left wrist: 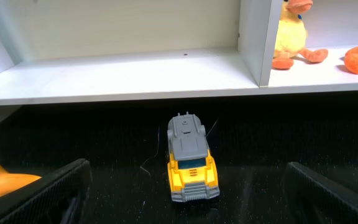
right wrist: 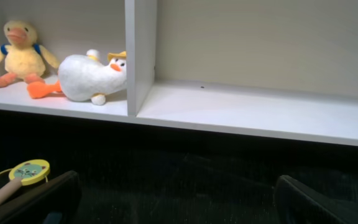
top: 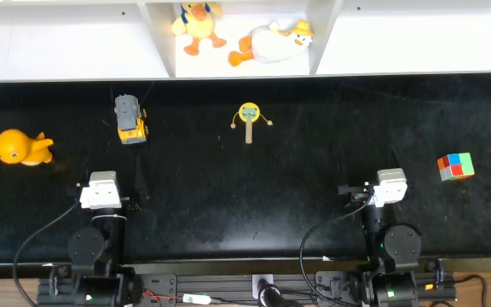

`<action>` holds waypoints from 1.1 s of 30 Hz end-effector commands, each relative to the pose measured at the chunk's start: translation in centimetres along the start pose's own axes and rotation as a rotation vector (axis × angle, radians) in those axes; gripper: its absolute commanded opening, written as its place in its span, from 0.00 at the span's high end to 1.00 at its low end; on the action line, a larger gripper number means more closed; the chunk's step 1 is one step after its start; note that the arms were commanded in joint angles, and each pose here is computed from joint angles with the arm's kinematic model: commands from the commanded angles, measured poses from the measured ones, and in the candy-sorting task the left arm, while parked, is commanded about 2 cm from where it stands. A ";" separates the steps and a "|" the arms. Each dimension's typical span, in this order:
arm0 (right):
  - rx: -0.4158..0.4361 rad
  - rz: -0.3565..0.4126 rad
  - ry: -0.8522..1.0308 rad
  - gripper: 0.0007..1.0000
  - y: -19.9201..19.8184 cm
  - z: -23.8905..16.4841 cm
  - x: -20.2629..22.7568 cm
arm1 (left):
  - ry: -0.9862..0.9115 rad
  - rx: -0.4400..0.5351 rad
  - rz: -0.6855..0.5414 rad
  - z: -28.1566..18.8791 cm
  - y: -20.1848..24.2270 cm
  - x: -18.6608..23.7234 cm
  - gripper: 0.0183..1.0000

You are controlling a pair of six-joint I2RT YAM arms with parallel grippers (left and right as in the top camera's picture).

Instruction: Store Toys

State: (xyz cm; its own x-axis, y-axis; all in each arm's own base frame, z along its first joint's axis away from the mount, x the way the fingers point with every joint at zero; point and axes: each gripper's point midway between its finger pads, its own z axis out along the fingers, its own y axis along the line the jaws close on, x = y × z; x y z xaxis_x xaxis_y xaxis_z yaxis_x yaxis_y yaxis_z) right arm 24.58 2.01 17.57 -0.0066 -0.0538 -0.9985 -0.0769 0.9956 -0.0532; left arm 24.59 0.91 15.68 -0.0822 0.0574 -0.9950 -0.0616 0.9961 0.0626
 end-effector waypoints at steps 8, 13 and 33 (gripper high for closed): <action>0.003 0.012 -0.002 0.00 0.0 0.0 0.3 | -0.007 0.007 -0.003 -0.1 -0.1 -0.1 0.00; 0.003 0.011 -0.002 0.01 0.0 0.0 0.3 | -0.025 -0.001 -0.006 -0.4 0.2 -1.7 0.00; 0.003 0.012 -0.002 0.00 0.0 0.0 0.3 | 0.511 0.063 -0.069 1.6 4.5 -5.8 0.01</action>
State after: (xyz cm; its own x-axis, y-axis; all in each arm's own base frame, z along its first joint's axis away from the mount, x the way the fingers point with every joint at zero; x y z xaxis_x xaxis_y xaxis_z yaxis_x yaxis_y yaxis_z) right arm 24.58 2.02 17.58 -0.0062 -0.0538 -0.9985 -0.0776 0.9956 -0.0532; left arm 25.29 5.76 21.03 -0.5416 -0.1116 -0.8332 -0.1681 0.9855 -0.0227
